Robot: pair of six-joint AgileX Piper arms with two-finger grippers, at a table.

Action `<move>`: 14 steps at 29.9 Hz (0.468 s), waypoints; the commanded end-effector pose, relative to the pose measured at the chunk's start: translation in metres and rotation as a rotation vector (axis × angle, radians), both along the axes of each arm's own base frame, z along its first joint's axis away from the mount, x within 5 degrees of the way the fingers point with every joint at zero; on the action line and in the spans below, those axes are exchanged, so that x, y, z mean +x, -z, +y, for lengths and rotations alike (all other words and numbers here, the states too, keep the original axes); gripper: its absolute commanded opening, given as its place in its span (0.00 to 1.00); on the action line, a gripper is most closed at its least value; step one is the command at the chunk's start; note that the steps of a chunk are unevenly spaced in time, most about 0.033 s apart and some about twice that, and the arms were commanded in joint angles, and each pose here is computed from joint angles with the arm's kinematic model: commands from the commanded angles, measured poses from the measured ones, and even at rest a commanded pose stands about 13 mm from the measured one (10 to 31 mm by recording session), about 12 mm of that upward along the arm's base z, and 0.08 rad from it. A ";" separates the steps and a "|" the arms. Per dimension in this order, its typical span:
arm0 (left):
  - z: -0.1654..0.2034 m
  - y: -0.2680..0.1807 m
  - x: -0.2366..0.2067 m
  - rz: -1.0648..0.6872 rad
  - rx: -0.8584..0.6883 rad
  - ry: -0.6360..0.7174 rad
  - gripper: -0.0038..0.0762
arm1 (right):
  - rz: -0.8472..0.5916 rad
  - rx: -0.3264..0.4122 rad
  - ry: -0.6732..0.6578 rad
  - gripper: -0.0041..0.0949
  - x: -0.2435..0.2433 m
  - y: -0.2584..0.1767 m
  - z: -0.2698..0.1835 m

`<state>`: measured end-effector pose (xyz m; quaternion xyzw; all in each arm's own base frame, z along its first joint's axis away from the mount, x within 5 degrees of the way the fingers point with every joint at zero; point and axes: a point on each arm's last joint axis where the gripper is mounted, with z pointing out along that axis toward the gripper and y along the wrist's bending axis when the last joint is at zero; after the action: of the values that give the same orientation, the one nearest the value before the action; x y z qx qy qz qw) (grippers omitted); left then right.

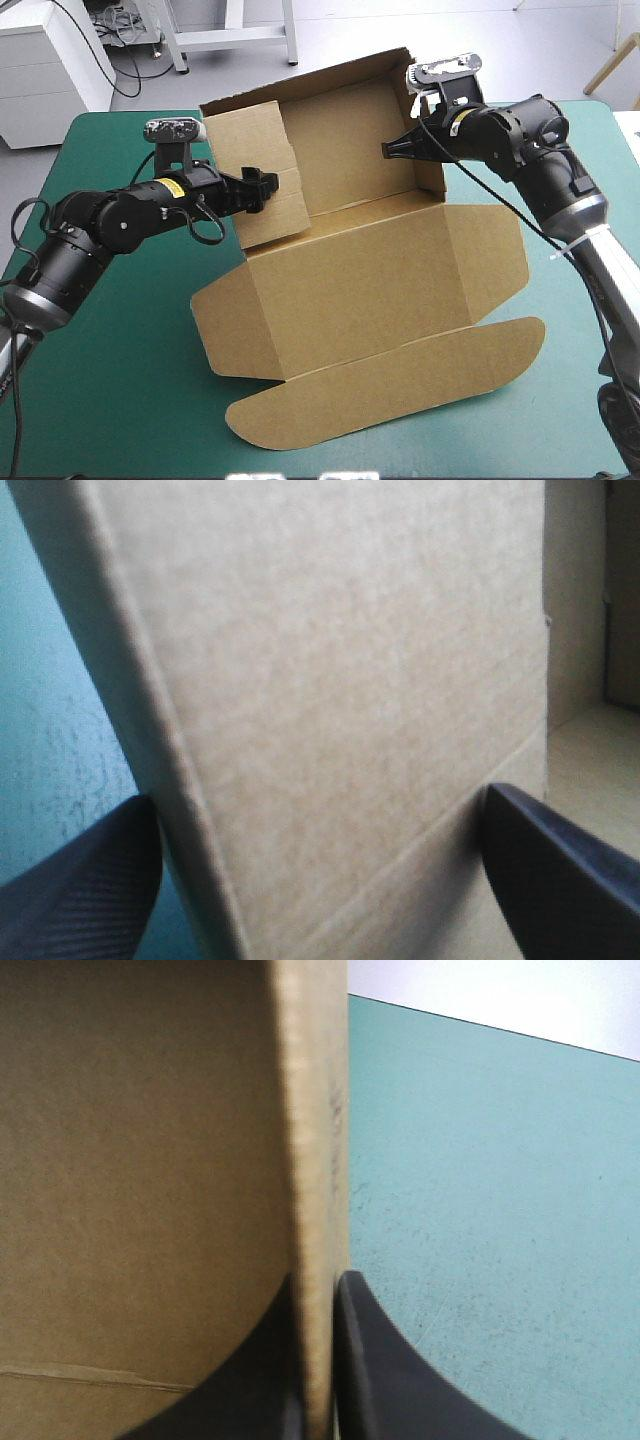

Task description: Fold the box

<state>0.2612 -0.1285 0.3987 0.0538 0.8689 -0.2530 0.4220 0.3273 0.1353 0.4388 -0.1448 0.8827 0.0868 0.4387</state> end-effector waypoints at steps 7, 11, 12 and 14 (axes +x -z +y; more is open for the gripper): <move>-0.002 -0.017 0.007 -0.092 -0.100 -0.124 0.75 | -0.127 0.108 -0.013 0.04 -0.013 -0.031 -0.001; -0.003 -0.021 0.009 -0.129 -0.121 -0.128 0.49 | -0.128 0.099 -0.012 0.04 -0.013 -0.031 -0.001; -0.003 -0.022 0.009 -0.142 -0.123 -0.129 0.35 | -0.126 0.097 -0.013 0.04 -0.013 -0.031 -0.001; -0.002 -0.023 0.010 -0.161 -0.113 -0.130 0.15 | -0.120 0.089 -0.014 0.04 -0.013 -0.030 -0.002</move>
<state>0.2757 -0.1298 0.3919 -0.0008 0.8663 -0.2290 0.4439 0.3277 0.1350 0.4392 -0.1434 0.8817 0.0856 0.4413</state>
